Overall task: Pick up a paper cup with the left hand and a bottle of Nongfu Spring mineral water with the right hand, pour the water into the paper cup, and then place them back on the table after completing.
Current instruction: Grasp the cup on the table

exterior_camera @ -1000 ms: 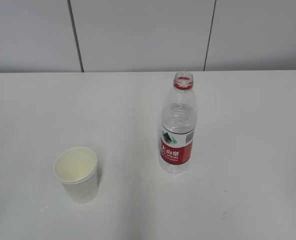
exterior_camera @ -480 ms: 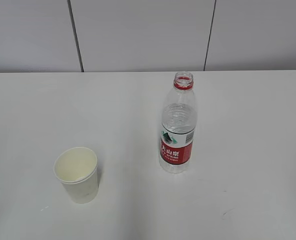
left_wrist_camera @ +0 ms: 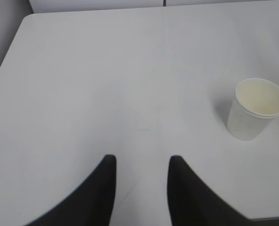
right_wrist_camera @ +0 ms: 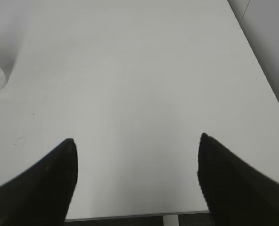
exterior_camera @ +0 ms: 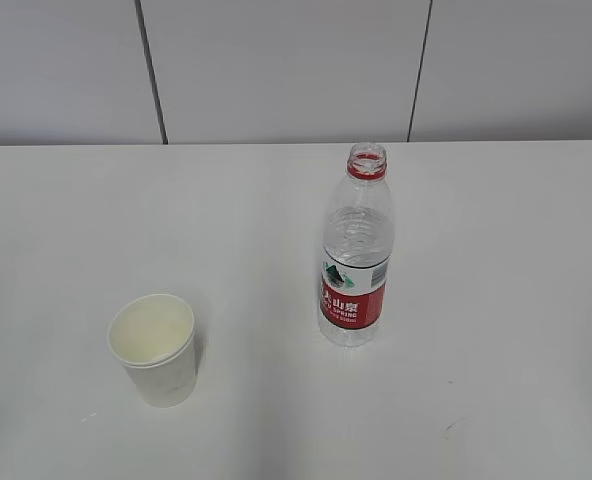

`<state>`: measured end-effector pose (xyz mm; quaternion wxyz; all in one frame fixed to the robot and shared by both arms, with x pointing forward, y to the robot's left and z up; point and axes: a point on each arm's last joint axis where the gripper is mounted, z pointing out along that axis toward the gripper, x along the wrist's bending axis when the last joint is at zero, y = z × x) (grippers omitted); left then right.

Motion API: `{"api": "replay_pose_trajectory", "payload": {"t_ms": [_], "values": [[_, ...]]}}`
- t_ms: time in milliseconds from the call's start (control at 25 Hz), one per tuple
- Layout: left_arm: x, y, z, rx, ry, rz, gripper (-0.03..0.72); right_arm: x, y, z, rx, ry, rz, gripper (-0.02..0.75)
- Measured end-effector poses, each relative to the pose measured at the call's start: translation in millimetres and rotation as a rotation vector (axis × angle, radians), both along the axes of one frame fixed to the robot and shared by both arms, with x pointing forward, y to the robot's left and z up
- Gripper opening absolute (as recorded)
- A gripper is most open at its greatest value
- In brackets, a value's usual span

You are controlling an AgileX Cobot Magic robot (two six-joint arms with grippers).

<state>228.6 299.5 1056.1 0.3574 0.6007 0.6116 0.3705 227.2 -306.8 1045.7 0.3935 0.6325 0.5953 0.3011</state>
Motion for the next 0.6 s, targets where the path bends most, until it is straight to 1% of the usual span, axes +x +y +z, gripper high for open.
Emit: {"api": "replay_pose_trajectory", "payload": {"t_ms": [360, 440, 480, 520, 600], "values": [[0.0, 0.0, 0.0, 0.0, 0.0, -0.002, 0.239, 0.0, 0.0, 0.0, 0.0, 0.0, 0.0, 0.587], [0.0, 0.0, 0.0, 0.0, 0.0, -0.002, 0.256, 0.0, 0.0, 0.0, 0.0, 0.0, 0.0, 0.587], [0.0, 0.0, 0.0, 0.0, 0.0, -0.002, 0.284, 0.1, 0.0, 0.2, -0.014, 0.0, 0.008, 0.587], [-0.1, 0.0, 0.4, 0.0, -0.002, -0.002, 0.33, 0.0, 0.0, 0.9, -0.032, -0.001, 0.019, 0.587], [-0.4, 0.0, 2.4, 0.001, -0.015, -0.002, 0.44, 0.0, 0.1, 5.1, -0.083, -0.025, 0.048, 0.587]]}}
